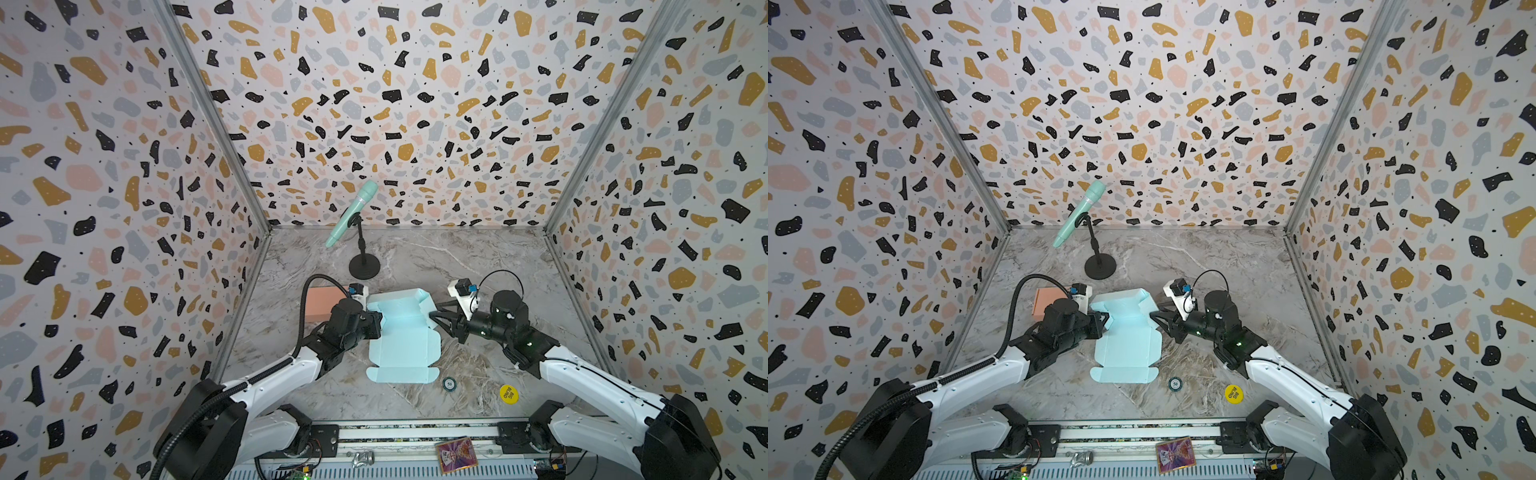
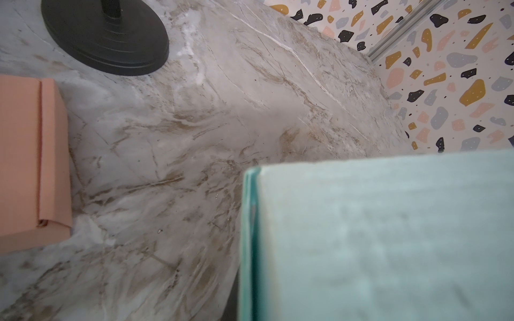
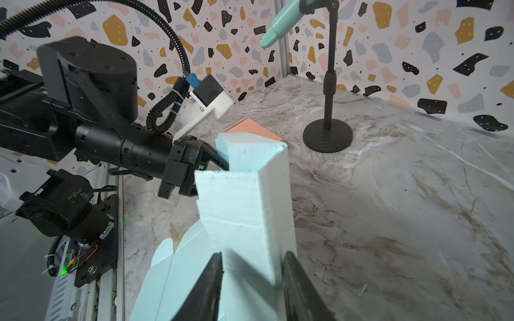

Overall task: Assemble paper box
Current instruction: Fold the bottom flaps of a flat cardboard box at the center of the table.

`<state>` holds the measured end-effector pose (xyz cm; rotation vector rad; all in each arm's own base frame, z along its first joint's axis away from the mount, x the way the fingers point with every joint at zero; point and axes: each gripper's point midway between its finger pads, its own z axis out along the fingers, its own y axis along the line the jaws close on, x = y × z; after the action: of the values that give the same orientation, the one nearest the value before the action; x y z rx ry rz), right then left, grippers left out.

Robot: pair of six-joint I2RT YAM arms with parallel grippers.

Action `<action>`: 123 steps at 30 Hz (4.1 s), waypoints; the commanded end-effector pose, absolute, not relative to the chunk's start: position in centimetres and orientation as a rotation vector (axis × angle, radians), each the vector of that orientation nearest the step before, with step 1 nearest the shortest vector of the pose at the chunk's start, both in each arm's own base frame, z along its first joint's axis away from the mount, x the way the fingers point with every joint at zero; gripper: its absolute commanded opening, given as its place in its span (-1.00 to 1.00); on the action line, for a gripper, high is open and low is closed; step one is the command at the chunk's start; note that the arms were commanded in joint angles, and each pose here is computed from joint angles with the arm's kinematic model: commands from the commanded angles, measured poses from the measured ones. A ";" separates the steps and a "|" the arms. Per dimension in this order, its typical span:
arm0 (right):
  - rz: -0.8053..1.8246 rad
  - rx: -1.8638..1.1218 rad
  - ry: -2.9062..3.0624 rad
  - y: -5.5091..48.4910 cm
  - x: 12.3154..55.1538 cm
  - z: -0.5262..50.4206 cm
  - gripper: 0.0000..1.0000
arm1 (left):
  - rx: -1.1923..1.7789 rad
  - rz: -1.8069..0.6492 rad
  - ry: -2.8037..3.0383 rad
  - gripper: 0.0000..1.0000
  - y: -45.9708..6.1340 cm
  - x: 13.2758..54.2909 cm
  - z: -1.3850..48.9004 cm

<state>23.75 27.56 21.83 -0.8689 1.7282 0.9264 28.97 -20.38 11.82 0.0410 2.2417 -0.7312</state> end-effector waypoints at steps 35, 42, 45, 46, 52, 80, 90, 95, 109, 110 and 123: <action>0.085 -0.741 1.991 33.6 28.9 18.0 -0.40 | -0.019 -0.747 2.177 -1.00 -20.1 29.5 14.3; -0.053 -0.775 1.983 33.9 29.2 17.3 -0.33 | -0.016 -0.751 2.178 -1.00 -20.1 29.3 14.2; -0.083 -0.780 1.985 33.8 29.4 16.9 -0.34 | -0.018 -0.761 2.173 -1.00 -20.1 29.1 14.2; -0.093 -0.781 1.986 33.7 29.4 16.8 -0.38 | -0.016 -0.763 2.173 -1.00 -20.1 29.1 14.2; -0.171 -0.798 1.971 33.3 29.8 16.4 -0.74 | -0.008 -0.770 2.167 -1.00 -20.2 29.1 14.5; -0.296 -0.753 1.932 34.3 32.7 15.9 -0.91 | -0.022 -0.909 2.110 -1.00 -21.6 29.1 16.8; -0.280 -0.754 1.875 35.2 32.1 17.7 -0.61 | -0.040 -0.908 2.098 -1.00 -21.3 29.0 17.0; -0.212 -0.738 1.863 35.7 31.2 19.2 -0.54 | -0.049 -0.889 2.103 -1.00 -21.1 29.1 16.6; -0.113 -0.701 1.859 35.7 30.0 20.6 -0.34 | -0.082 -0.845 2.113 -1.00 -20.5 29.5 15.9; -0.106 -0.700 1.860 35.6 29.9 20.6 -0.34 | -0.083 -0.845 2.115 -1.00 -20.5 29.5 15.8; -0.004 -0.664 1.883 35.0 28.7 20.9 -0.07 | -0.089 -0.831 2.122 -1.00 -20.3 29.5 15.4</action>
<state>29.96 34.02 20.36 -0.6515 1.8830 -0.1048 29.22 -18.50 12.53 -0.1655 2.2292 -0.7238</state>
